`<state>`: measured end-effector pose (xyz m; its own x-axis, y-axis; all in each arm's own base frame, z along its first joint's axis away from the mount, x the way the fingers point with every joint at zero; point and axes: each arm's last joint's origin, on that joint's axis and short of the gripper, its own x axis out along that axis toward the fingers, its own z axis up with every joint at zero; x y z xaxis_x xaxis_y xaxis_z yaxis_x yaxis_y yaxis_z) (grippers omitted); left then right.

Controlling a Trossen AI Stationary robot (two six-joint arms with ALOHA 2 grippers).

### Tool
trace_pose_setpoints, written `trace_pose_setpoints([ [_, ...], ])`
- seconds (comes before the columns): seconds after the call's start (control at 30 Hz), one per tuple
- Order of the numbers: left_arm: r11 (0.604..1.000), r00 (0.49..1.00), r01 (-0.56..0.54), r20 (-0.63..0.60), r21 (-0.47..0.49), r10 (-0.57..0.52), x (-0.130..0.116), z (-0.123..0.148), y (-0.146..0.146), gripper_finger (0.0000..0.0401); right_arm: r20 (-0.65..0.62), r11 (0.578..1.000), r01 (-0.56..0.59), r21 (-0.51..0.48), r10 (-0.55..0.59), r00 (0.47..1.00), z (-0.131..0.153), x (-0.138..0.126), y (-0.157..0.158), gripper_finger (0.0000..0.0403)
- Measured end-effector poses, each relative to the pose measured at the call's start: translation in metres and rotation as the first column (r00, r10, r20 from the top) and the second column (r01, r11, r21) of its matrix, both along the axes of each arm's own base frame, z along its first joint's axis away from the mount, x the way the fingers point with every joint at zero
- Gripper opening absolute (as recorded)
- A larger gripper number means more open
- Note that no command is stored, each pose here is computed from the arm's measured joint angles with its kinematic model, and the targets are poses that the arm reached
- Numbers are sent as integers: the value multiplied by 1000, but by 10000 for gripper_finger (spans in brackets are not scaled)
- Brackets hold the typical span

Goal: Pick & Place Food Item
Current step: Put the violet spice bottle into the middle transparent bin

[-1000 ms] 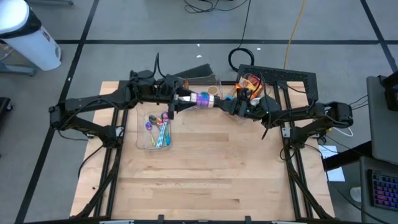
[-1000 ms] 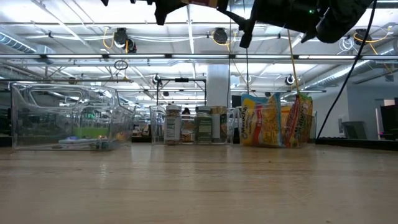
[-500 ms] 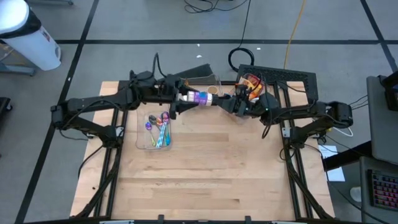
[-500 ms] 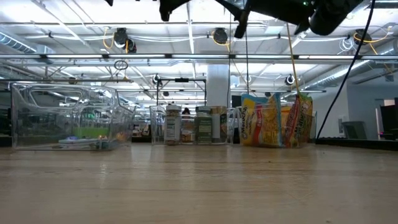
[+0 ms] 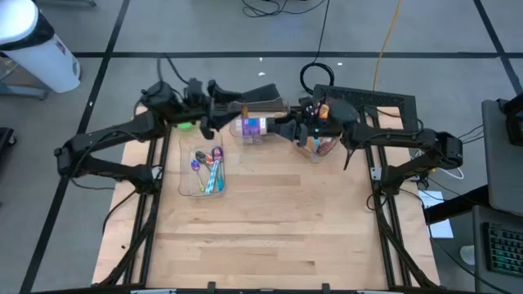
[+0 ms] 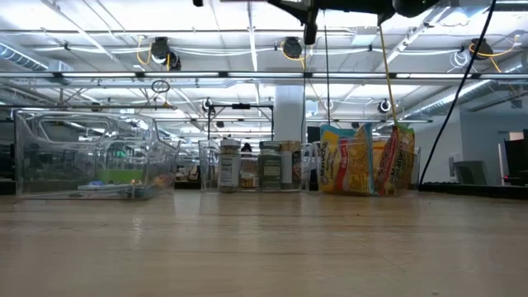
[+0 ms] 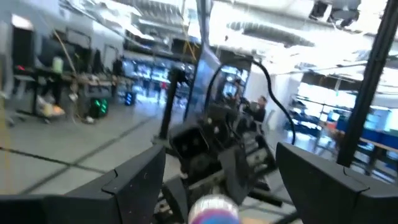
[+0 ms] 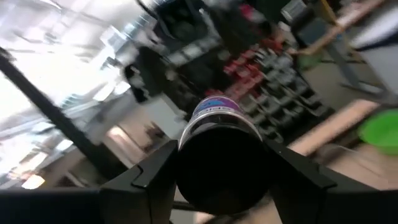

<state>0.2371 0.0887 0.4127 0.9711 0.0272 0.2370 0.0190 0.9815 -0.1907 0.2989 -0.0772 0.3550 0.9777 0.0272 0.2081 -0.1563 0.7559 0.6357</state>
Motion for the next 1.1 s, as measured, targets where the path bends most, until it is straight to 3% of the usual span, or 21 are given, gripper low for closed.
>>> trace_pose_setpoints([
  [0.2,994,993,-96,76,61,91,-35,19,7,314,-123,995,43,-90,-54,991,21,-2,-19,197],
  [0.43,988,985,-148,92,39,144,-64,29,11,301,-305,974,96,-206,-158,939,46,-9,-49,197],
  [0.73,993,993,-117,33,11,116,-67,24,16,307,-474,949,106,-298,-243,846,51,11,-97,197],
  [1.1,995,995,-97,-21,-6,97,-64,18,17,305,-658,942,-18,-335,-220,720,32,59,-137,197],
])
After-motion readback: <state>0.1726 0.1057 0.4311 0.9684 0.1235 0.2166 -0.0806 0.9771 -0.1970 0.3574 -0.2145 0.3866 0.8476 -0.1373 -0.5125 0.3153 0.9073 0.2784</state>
